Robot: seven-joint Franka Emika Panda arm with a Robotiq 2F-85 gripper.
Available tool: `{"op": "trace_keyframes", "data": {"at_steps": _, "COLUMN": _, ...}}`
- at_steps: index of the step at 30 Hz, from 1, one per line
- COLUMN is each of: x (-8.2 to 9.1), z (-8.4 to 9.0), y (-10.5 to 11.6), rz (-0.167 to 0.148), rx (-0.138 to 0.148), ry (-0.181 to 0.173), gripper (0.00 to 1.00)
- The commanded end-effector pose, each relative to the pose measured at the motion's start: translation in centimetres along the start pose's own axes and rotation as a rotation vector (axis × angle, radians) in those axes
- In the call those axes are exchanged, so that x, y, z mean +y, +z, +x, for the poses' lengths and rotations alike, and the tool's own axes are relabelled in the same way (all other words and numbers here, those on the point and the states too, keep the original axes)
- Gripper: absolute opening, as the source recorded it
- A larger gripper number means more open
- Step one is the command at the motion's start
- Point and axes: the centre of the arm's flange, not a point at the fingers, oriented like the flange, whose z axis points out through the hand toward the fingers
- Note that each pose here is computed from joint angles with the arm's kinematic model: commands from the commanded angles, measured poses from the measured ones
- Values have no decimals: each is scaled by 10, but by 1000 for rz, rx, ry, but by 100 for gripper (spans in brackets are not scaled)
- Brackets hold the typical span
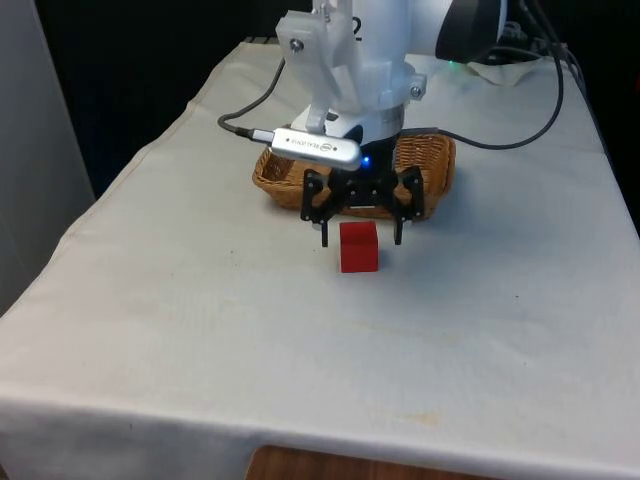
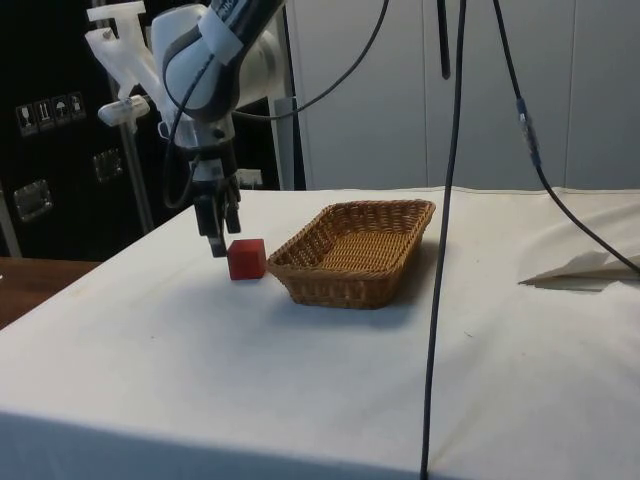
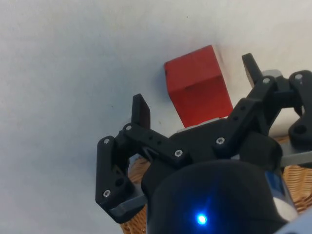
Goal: Pick up the cube and place it into the basket.
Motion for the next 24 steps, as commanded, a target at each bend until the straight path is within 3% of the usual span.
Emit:
{"op": "trace_keyframes", "data": {"at_steps": 1, "x": -2, "z": -1, "y": -1, "rz": 1, "rx": 3, "ry": 2, "gripper": 100}}
{"op": "trace_keyframes", "data": {"at_steps": 13, "x": -7, "z": -8, "y": 1, "rz": 7, "rx": 2, "ry": 5, "gripper": 100}}
{"op": "trace_keyframes", "data": {"at_steps": 14, "x": -6, "z": -7, "y": 3, "rz": 8, "rx": -10, "ry": 2, "gripper": 100}}
{"op": "trace_keyframes", "data": {"at_steps": 15, "x": -7, "z": -9, "y": 1, "rz": 7, "rx": 1, "ry": 6, "gripper": 100}}
{"op": "trace_keyframes", "data": {"at_steps": 23, "x": -8, "z": -16, "y": 1, "rz": 8, "rx": 2, "ry": 9, "gripper": 100}}
{"op": "trace_keyframes", "data": {"at_steps": 24, "x": -7, "z": -15, "y": 2, "rz": 10, "rx": -9, "ry": 7, "gripper": 100}}
